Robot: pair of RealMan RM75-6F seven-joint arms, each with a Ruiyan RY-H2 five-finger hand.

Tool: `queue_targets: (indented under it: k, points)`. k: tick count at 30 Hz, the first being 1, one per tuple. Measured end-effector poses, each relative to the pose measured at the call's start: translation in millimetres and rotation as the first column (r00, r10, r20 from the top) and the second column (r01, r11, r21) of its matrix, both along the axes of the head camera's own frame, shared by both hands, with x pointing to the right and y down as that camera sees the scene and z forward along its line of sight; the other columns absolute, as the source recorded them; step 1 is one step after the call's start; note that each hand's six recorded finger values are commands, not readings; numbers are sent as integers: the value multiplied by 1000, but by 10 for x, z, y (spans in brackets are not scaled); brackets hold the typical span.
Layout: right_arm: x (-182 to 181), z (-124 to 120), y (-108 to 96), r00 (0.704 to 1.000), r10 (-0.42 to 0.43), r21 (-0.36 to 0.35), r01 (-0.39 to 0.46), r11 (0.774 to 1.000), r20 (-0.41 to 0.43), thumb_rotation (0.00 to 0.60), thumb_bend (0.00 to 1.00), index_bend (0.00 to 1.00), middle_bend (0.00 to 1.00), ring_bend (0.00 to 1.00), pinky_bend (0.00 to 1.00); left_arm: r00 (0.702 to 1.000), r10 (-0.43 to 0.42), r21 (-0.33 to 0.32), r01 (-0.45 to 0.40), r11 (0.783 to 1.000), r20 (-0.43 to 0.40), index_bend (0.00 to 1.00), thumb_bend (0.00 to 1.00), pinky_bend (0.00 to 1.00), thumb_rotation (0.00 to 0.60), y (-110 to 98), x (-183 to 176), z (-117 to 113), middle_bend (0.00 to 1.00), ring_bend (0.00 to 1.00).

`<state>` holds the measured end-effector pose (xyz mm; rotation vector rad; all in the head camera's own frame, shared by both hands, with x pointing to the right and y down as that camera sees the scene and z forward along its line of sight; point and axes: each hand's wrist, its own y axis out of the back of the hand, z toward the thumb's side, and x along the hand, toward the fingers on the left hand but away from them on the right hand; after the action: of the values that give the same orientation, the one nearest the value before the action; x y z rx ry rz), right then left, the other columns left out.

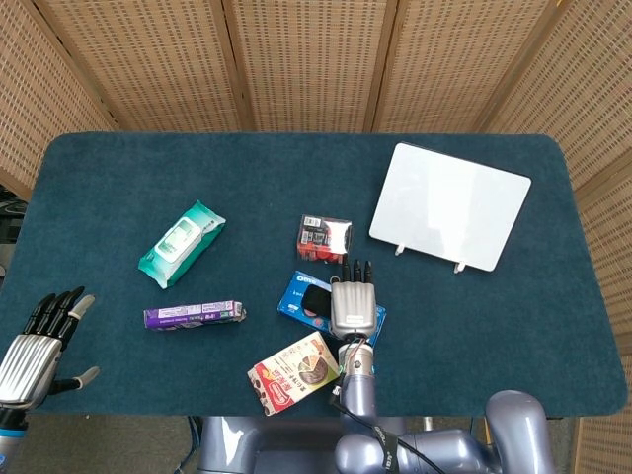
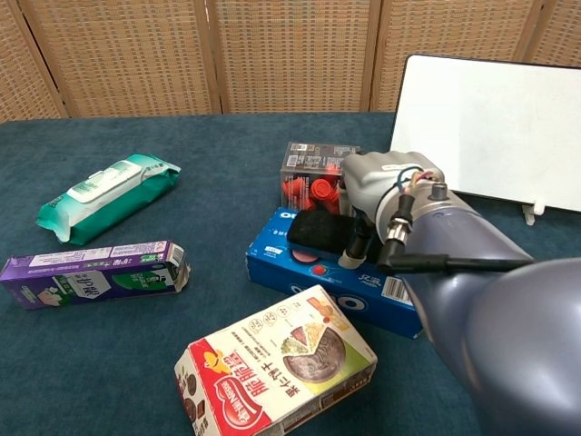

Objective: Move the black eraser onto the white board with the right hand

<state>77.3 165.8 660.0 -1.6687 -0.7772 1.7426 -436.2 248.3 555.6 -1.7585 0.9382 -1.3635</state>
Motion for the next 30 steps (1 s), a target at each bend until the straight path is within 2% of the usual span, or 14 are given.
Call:
queue_targets:
  k: [6, 12, 22, 30]
  points:
    - [27, -32, -34, 1000, 3, 16, -3, 1000, 0, 600, 260, 474, 0, 0, 0, 1000, -2, 1, 2, 1000, 0, 0, 133, 0, 600, -3, -4, 0, 0, 0]
    - [129, -174, -157, 999, 17, 81, -19, 997, 27, 600, 260, 502, 0, 0, 0, 1000, -3, 5, 3, 1000, 2, 0, 134, 0, 600, -3, -3, 1, 0, 0]
    - [583, -495, -444, 995, 62, 193, -77, 978, 81, 600, 260, 508, 0, 0, 0, 1000, 0, 4, 0, 1000, 12, 0, 134, 0, 600, 15, 27, 28, 0, 0]
    - [873, -562, -627, 987, 102, 249, -130, 960, 123, 600, 260, 508, 0, 0, 0, 1000, 5, 14, -5, 1000, 6, 0, 137, 0, 600, 7, 55, 47, 0, 0]
